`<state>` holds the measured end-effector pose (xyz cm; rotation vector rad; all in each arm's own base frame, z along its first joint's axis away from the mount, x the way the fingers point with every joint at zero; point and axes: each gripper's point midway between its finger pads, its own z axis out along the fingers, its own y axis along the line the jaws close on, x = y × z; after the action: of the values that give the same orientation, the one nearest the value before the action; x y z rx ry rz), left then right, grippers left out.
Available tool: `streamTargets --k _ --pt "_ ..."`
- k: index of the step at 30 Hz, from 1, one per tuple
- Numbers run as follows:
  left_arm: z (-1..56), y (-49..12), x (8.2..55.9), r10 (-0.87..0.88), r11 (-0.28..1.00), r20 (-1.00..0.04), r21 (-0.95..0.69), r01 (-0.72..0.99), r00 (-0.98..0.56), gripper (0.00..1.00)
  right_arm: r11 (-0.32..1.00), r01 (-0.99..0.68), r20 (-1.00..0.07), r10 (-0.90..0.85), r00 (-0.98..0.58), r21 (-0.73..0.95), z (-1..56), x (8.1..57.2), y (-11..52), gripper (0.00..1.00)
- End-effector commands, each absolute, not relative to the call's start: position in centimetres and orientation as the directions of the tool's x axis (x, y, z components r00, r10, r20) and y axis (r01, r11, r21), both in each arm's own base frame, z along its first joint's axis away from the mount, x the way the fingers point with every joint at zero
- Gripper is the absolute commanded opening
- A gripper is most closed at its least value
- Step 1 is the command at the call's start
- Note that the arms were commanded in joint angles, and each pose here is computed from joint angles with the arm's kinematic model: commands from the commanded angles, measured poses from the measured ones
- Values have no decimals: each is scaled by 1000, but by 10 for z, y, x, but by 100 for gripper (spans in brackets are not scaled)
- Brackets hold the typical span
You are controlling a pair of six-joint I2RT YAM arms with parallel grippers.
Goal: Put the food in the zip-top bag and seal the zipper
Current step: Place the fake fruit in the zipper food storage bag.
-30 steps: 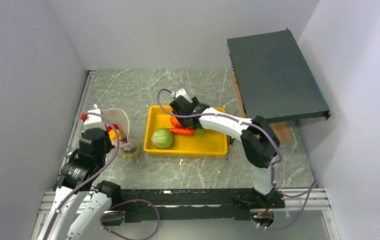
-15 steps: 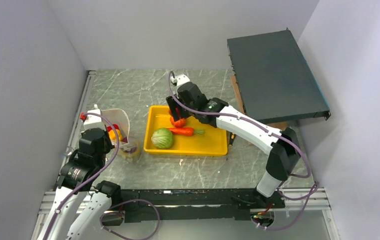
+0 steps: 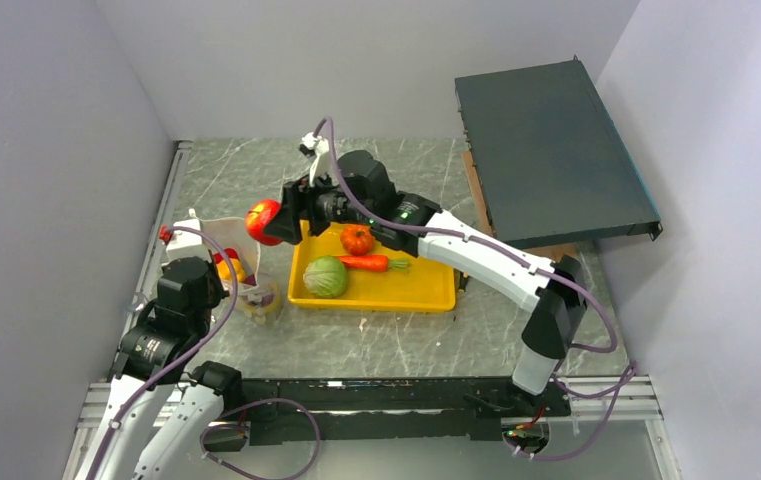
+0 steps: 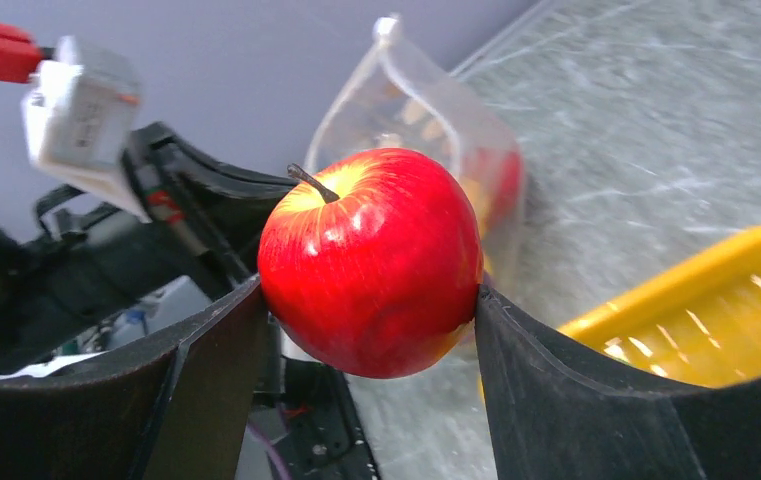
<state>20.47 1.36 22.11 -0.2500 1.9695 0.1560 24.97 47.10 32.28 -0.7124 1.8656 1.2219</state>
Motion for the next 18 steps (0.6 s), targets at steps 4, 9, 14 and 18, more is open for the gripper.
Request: streamTargets --k 4,9,14,18 --pt "227 15 206 -116 966 -929 -24 -256 -352 0 203 -851 -872 29 -489 484 377 210 517 5" --pt "229 16 204 -122 964 -931 -29 -264 -345 0 316 -841 -873 -72 -482 439 343 211 542 5" --pt "232 18 202 -129 962 -936 -39 -270 -326 0 420 -828 -888 -101 -449 371 326 222 541 8" --pt "231 17 203 -126 964 -936 -37 -264 -330 0 454 -822 -887 -131 -444 344 315 225 541 9"
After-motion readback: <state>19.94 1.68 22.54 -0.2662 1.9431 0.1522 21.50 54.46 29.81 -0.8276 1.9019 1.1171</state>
